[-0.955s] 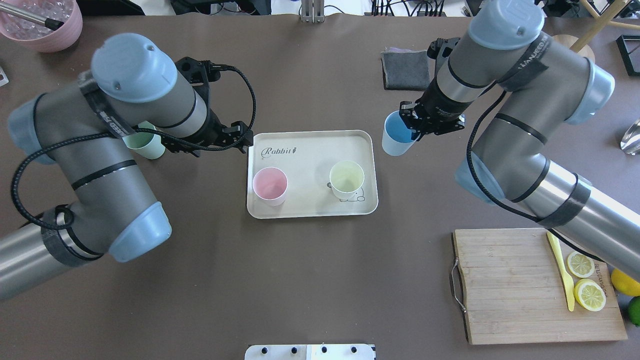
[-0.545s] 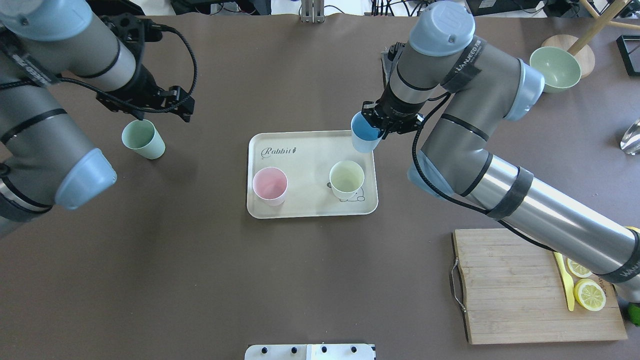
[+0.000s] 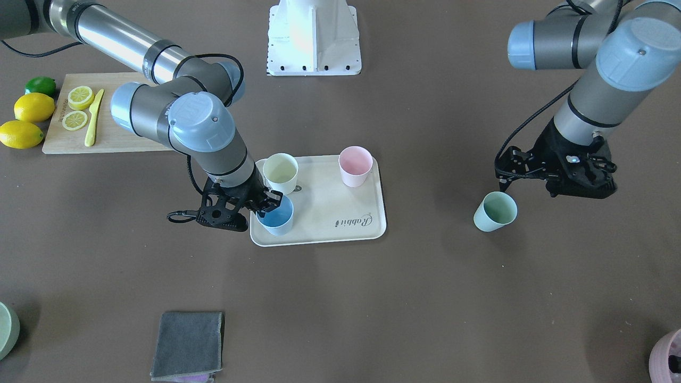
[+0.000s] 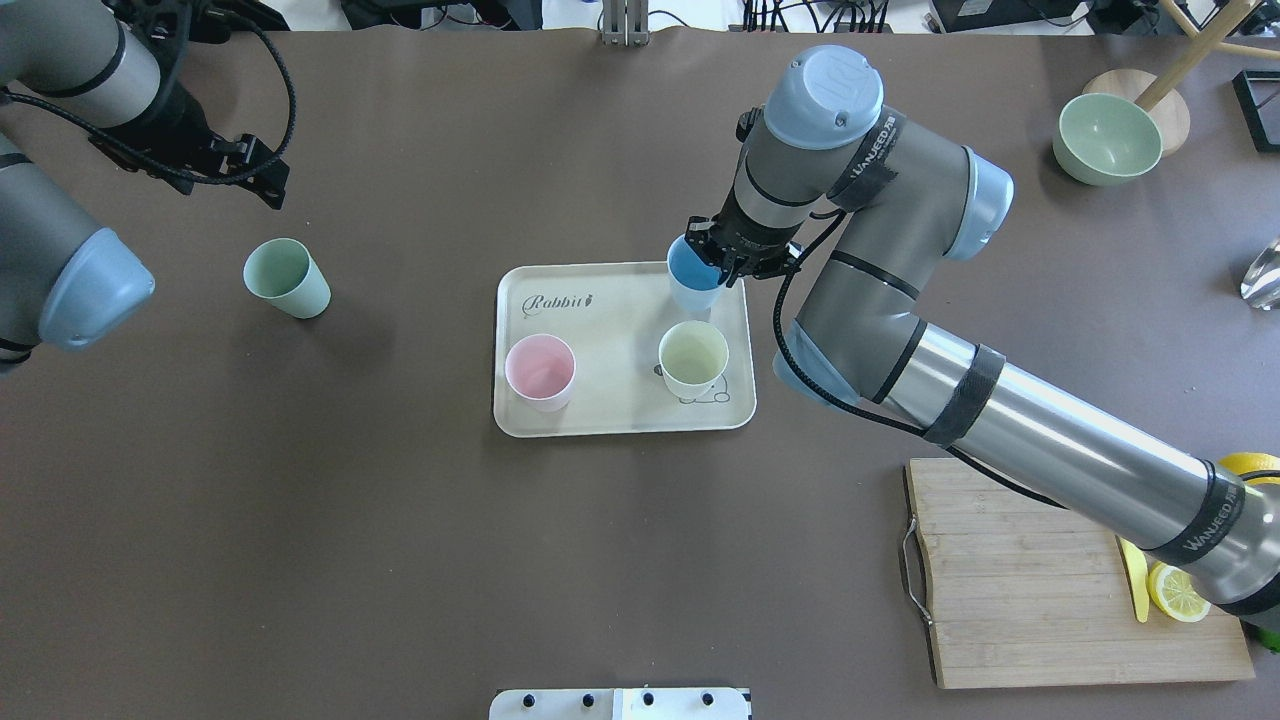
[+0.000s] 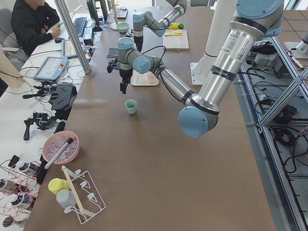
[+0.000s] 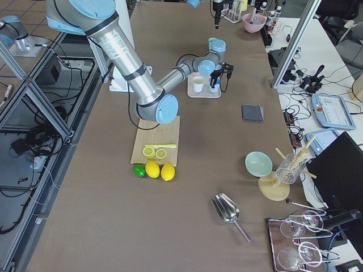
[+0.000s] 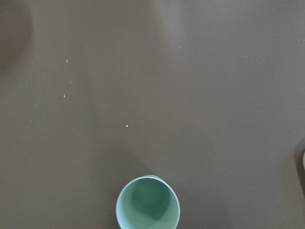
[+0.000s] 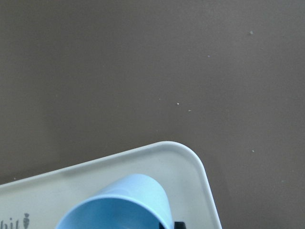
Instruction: Place all cups on tray
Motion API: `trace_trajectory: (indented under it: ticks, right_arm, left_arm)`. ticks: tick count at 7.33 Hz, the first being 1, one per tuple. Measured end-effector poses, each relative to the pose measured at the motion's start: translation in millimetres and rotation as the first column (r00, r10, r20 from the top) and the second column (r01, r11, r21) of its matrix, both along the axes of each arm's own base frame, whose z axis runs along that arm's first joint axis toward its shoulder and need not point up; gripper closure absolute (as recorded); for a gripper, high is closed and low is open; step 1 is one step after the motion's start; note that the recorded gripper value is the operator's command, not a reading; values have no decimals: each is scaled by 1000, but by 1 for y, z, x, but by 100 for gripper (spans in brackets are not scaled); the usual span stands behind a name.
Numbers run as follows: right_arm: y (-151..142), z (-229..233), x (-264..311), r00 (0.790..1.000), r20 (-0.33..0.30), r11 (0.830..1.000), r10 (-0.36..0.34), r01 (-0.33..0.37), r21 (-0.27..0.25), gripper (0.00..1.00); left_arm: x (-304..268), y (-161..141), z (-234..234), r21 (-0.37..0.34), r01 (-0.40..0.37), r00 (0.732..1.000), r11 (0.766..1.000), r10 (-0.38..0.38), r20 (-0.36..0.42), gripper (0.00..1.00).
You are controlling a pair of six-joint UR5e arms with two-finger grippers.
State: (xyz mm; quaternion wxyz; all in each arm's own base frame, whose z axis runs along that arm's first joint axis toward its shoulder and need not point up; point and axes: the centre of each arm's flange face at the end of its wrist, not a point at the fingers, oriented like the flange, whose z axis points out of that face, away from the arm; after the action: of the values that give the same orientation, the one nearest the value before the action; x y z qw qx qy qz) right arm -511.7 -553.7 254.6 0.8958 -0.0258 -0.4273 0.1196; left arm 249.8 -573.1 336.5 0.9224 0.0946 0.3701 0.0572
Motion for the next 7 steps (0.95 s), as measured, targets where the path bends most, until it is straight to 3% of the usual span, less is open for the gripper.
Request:
trace_trajectory:
  ticks: [1, 2, 3, 6, 7]
  right_arm:
    - [4, -2, -5, 1000, 2, 1000, -4, 4, 1, 100]
    - [8, -4, -9, 1000, 6, 1000, -8, 8, 2, 83]
    - [10, -8, -11, 1000, 10, 1000, -9, 9, 3, 3]
    - [8, -24, -11, 1000, 26, 1000, 14, -13, -11, 0]
    - [4, -33, -7, 999, 33, 1000, 24, -23, -13, 0]
  left_arm:
    - [-5, 1, 17, 4, -7, 1000, 1000, 7, 6, 2]
    - [-7, 4, 35, 10, -8, 1000, 1000, 8, 4, 3]
    - [-8, 5, 49, 10, -6, 1000, 1000, 6, 2, 3]
    - [26, 4, 83, -19, 41, 998, 999, -42, -51, 3]
    - [40, 6, 92, -28, 53, 996, 998, -55, -71, 9]
